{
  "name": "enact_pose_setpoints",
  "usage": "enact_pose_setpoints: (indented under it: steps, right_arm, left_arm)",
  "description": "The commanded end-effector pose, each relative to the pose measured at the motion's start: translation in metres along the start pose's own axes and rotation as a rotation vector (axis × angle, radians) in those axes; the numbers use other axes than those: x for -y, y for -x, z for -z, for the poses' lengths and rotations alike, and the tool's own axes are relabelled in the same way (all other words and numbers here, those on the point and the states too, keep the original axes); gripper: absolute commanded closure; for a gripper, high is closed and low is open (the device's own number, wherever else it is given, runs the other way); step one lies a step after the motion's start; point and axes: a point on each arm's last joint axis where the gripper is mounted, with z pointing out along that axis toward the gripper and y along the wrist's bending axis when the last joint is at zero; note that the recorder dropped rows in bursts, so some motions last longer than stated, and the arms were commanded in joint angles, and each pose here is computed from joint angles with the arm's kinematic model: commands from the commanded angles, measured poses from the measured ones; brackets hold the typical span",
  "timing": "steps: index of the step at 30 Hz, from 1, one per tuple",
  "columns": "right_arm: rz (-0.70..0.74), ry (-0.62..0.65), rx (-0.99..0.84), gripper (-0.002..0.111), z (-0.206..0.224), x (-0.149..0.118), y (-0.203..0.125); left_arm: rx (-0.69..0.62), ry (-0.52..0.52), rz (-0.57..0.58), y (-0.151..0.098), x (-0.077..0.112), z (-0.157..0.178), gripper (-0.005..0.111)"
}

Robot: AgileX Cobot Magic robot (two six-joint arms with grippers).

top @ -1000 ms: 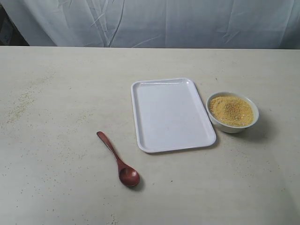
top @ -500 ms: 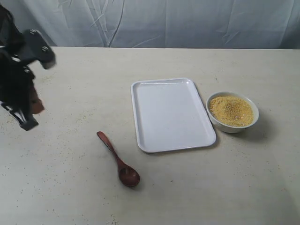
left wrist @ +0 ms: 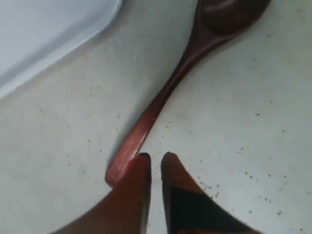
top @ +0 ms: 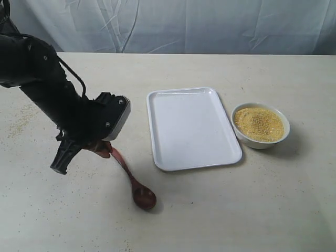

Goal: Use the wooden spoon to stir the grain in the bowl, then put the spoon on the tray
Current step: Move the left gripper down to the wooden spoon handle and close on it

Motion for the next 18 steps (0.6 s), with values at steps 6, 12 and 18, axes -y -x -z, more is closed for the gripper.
enact_pose_setpoints:
  steps: [6,12,18]
  right_arm:
    - [-0.005,-0.003,0.010,0.106,0.000,0.000,0.000]
    - [-0.005,-0.003,0.010,0.106,0.000,0.000,0.000]
    - [-0.005,-0.003,0.010,0.106,0.000,0.000,0.000]
  left_arm:
    - [0.057,0.006,-0.155,0.001,-0.005,-0.018,0.068]
    - [0.043,0.004,-0.132,-0.005,-0.007,-0.032,0.068]
    - [0.045,-0.009,-0.107,-0.009,-0.007,-0.044,0.068]
